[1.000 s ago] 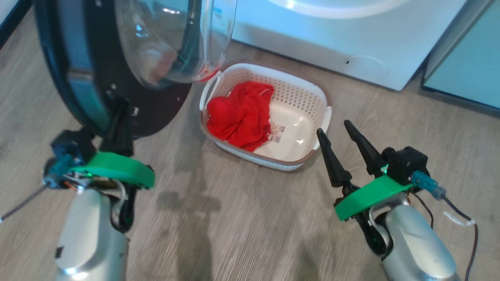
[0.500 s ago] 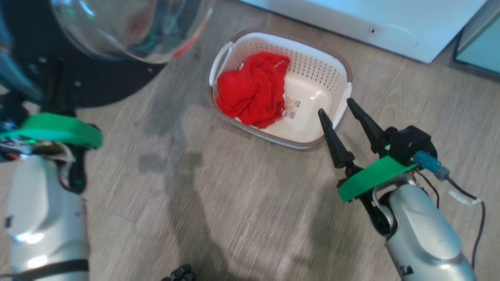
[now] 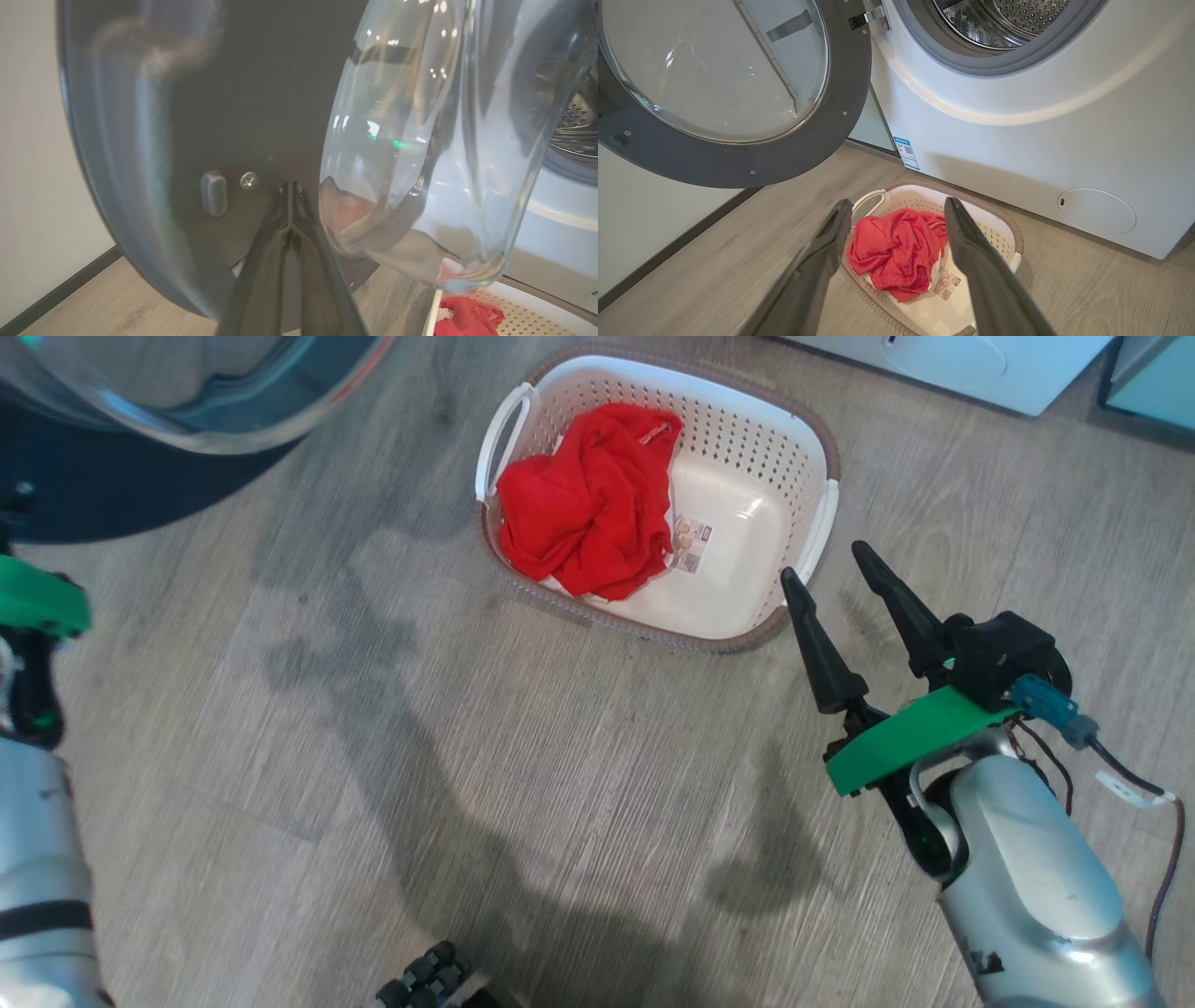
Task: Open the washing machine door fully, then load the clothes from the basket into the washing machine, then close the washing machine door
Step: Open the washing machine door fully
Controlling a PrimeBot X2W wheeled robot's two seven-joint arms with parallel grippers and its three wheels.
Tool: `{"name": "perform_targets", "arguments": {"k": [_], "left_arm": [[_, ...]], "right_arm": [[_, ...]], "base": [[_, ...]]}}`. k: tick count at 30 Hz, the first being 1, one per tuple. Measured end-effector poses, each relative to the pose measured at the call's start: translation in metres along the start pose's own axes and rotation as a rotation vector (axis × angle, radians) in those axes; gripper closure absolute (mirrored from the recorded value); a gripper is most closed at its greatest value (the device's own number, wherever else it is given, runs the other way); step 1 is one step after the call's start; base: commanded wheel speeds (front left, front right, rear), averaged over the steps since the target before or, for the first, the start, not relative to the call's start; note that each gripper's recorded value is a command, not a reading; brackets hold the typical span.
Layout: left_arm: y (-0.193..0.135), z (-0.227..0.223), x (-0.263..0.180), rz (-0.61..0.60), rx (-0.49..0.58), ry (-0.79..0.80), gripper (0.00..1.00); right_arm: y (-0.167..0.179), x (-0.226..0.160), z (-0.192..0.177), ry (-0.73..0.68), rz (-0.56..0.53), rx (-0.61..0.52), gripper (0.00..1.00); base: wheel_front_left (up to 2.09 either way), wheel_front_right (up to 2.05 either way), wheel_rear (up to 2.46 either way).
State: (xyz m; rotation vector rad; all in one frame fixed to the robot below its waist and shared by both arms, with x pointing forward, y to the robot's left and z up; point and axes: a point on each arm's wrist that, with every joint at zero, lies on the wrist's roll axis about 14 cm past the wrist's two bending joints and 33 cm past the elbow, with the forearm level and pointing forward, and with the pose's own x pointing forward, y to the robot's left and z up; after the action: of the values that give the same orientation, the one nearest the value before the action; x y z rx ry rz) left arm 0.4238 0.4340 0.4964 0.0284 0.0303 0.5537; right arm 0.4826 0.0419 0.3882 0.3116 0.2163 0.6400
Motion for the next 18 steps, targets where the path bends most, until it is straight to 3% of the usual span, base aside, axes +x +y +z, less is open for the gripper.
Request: {"name": "perform_targets", "arguments": {"k": [8, 18], "left_arm": [[0.020, 0.011, 0.012, 0.041, 0.025, -0.017, 1.00], [0.006, 0.023, 0.005, -0.009, 0.019, -0.043, 1.00]], "right_arm": [[-0.006, -0.002, -0.002, 0.005, -0.011, -0.008, 0.00], [0.001, -0.006, 0.014, -0.017, -0.009, -0.026, 0.00]], "base": [[0.00, 0.00, 0.00], [0.00, 0.00, 0.00]]}}
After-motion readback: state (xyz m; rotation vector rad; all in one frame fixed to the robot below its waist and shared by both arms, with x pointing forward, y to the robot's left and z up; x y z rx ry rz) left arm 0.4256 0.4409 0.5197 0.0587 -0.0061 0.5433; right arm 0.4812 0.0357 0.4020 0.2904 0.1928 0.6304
